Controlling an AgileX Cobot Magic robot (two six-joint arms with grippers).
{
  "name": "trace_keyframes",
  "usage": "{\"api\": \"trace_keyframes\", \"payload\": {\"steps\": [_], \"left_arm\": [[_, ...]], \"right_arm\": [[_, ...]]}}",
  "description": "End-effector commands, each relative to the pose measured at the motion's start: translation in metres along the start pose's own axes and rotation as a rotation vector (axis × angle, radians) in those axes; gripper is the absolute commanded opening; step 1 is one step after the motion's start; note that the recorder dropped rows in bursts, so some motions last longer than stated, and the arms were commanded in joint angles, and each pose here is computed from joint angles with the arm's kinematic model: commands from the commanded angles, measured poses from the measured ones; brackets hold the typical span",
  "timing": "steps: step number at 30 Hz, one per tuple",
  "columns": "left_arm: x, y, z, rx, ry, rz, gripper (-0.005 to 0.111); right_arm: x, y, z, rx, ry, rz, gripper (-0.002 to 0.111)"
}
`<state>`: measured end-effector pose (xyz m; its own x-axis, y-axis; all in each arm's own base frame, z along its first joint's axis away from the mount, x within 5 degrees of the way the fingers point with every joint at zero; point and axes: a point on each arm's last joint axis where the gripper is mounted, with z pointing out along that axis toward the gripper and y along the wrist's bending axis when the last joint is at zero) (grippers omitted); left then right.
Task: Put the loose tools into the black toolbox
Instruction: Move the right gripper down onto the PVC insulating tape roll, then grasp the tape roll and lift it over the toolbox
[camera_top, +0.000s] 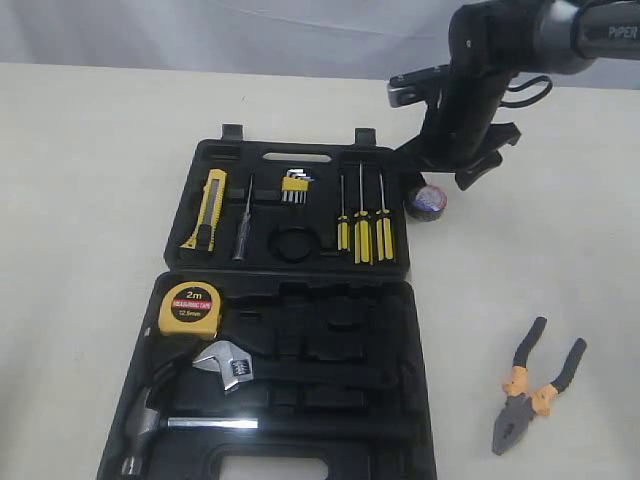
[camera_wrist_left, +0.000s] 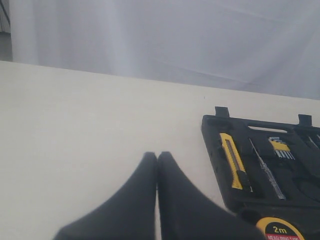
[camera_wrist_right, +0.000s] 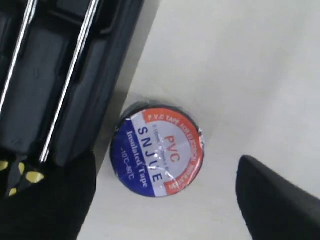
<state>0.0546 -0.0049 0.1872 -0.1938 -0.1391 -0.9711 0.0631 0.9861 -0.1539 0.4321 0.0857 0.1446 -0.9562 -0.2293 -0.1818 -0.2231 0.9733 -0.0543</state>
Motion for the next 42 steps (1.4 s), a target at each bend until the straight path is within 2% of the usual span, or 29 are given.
{"api": "trace_keyframes", "payload": {"steps": [1, 15, 17, 23, 25, 26, 29, 32, 35, 42], "left_arm": [[-0.001, 0.0, 0.0, 0.005, 0.0, 0.005, 0.0], [-0.001, 0.0, 0.0, 0.005, 0.0, 0.005, 0.0], [-0.001, 0.0, 0.0, 0.005, 0.0, 0.005, 0.0], [-0.001, 0.0, 0.0, 0.005, 0.0, 0.005, 0.0], [-0.001, 0.0, 0.0, 0.005, 0.0, 0.005, 0.0], [-0.001, 0.0, 0.0, 0.005, 0.0, 0.005, 0.0], [-0.001, 0.0, 0.0, 0.005, 0.0, 0.005, 0.0], [-0.001, 0.0, 0.0, 0.005, 0.0, 0.005, 0.0], [-0.001, 0.0, 0.0, 0.005, 0.0, 0.005, 0.0], [-0.001, 0.0, 0.0, 0.005, 0.0, 0.005, 0.0]], "right_arm": [[-0.003, -0.001, 0.006, -0.01, -0.019, 0.017, 0.073], [-0.001, 0.0, 0.03, -0.012, 0.006, 0.015, 0.073], [-0.001, 0.0, 0.031, -0.012, 0.006, 0.015, 0.065], [-0.002, 0.0, 0.026, -0.01, 0.01, 0.014, 0.016], [-0.004, -0.001, 0.017, -0.009, 0.014, 0.015, 0.002], [-0.005, 0.0, 0.012, -0.011, 0.016, 0.015, -0.001], [-0.008, 0.007, -0.016, -0.024, 0.002, 0.009, 0.0], [-0.01, 0.025, -0.049, -0.071, -0.02, -0.056, 0.0], [-0.006, 0.054, -0.072, -0.119, -0.033, -0.138, 0.0], [0.003, 0.126, -0.071, -0.155, -0.059, -0.311, 0.0]]}}
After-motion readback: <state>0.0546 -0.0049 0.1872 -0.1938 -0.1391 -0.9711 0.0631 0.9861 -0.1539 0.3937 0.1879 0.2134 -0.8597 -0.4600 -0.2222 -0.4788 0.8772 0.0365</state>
